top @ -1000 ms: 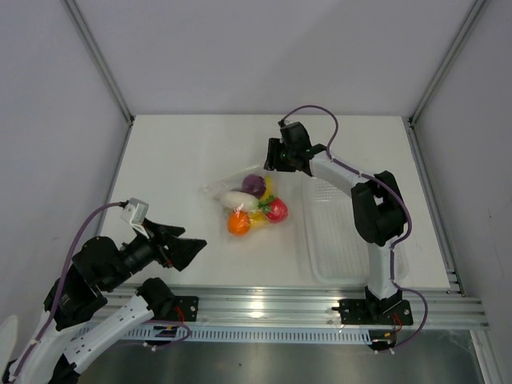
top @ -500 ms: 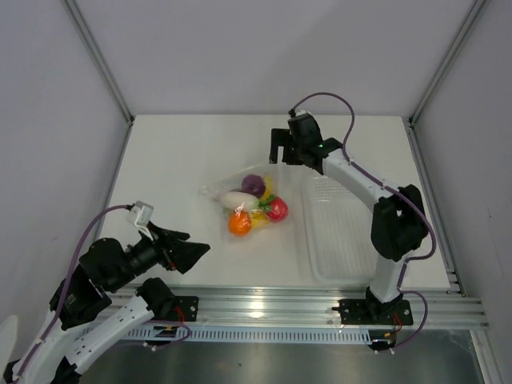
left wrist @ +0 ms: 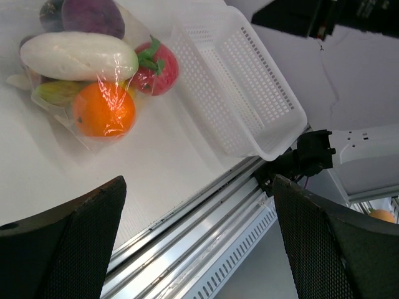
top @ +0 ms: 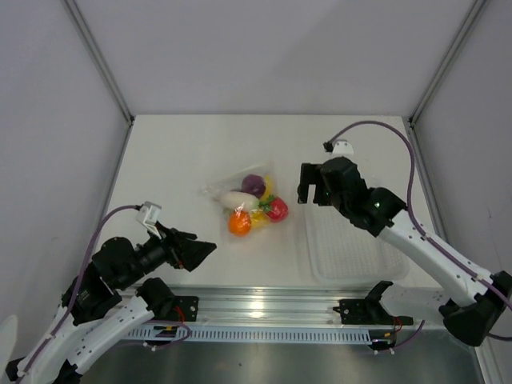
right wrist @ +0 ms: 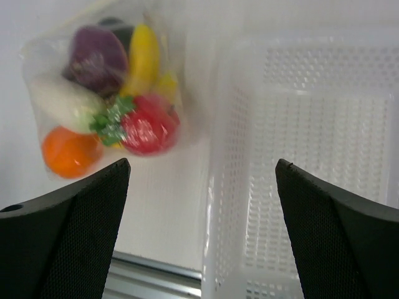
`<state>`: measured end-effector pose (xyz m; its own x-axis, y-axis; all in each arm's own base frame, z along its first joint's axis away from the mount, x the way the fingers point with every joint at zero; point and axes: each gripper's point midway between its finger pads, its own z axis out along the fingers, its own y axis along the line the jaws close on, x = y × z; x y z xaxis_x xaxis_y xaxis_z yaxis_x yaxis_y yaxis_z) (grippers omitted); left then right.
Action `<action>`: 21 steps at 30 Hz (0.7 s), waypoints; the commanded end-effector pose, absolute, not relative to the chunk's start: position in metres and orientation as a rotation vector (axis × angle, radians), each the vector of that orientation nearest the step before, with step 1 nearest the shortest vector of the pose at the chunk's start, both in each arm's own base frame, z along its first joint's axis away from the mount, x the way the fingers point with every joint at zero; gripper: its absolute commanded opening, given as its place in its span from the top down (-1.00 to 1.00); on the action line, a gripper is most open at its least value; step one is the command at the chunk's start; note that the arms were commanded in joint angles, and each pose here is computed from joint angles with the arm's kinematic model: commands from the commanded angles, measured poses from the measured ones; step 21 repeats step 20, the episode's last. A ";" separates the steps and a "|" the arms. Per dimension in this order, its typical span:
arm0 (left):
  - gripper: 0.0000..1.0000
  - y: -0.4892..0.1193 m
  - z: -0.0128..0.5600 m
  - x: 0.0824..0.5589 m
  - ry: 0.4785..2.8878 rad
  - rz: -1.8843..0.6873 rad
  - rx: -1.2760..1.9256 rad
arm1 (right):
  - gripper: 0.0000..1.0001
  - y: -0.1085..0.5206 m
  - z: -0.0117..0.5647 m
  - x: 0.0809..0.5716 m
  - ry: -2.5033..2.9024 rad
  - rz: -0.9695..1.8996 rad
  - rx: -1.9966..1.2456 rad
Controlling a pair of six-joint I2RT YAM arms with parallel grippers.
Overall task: Place the food in the zip-top bag and seal the zipper
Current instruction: Reset both arms
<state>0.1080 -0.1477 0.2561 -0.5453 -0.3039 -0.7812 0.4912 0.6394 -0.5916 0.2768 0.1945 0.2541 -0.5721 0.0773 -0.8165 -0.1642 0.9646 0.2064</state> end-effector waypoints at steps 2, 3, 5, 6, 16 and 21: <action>-0.99 -0.166 0.259 0.114 1.851 -1.124 0.128 | -0.99 0.159 0.240 0.230 2.176 0.291 0.116; -0.99 -0.169 0.263 0.115 1.829 -1.148 0.123 | -0.99 0.153 0.238 0.220 2.167 0.314 0.132; -0.99 -0.176 0.257 0.117 1.844 -1.167 0.127 | -0.99 0.150 0.235 0.206 2.166 0.340 0.146; -0.99 -0.179 0.260 0.118 1.833 -1.183 0.128 | -0.99 0.146 0.230 0.202 2.159 0.338 0.188; -0.99 -0.200 0.244 0.124 1.799 -1.287 0.130 | -0.99 0.134 0.204 0.175 2.148 0.458 0.221; -0.99 -0.206 0.242 0.119 1.748 -1.354 0.162 | -0.99 0.154 0.207 0.171 2.101 0.611 0.151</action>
